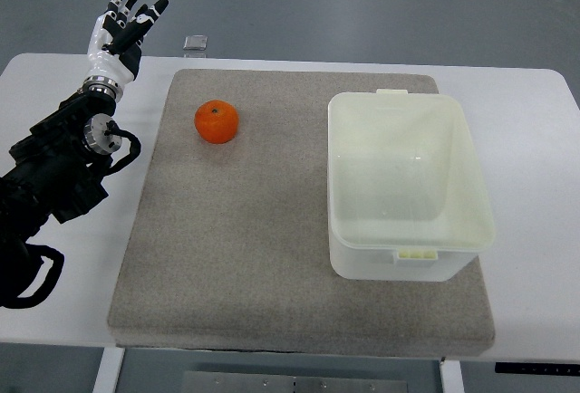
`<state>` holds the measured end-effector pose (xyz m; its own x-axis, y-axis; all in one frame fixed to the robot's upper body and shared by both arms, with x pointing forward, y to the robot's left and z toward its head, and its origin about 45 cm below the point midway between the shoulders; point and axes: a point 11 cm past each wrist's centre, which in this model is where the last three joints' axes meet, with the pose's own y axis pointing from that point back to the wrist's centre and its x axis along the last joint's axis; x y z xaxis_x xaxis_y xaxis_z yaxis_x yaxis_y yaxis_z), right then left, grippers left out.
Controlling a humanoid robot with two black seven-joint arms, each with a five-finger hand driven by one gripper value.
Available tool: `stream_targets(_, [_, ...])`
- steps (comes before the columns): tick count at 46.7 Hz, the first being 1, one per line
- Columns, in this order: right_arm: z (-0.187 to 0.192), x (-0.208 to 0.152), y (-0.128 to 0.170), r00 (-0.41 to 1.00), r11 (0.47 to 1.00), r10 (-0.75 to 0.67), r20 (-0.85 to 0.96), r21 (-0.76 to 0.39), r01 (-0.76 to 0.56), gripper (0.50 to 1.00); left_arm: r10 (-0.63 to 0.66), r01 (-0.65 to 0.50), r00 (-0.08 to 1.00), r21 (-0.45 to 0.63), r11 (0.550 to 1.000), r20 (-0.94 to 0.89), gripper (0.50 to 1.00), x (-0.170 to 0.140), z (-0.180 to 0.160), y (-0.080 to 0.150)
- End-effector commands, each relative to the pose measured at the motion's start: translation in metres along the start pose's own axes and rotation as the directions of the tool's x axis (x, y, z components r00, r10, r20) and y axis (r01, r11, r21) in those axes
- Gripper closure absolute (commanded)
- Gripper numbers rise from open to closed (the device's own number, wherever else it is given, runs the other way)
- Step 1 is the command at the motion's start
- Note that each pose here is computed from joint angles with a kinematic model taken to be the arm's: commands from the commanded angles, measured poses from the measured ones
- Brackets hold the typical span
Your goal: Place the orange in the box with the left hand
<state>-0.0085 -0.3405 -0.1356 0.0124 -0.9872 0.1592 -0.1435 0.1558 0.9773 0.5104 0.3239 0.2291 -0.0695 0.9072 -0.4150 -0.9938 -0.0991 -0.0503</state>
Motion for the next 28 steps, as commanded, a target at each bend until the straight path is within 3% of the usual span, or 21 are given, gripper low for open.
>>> stream_targets(1, [0.0,0.0,0.0,1.0,1.0,0.0,0.0,0.0,0.0,0.574,-0.005,0.005,1.0,0.001,1.0,0.001,0.506,-0.0013,0.0,-0.0003])
stream_targets(28, [0.0,0.0,0.0,1.0,1.0,0.0,0.0,0.0,0.0,0.574,-0.019,0.019,1.0,-0.004,1.0,0.004,0.506,-0.0061,0.0028,-0.0024])
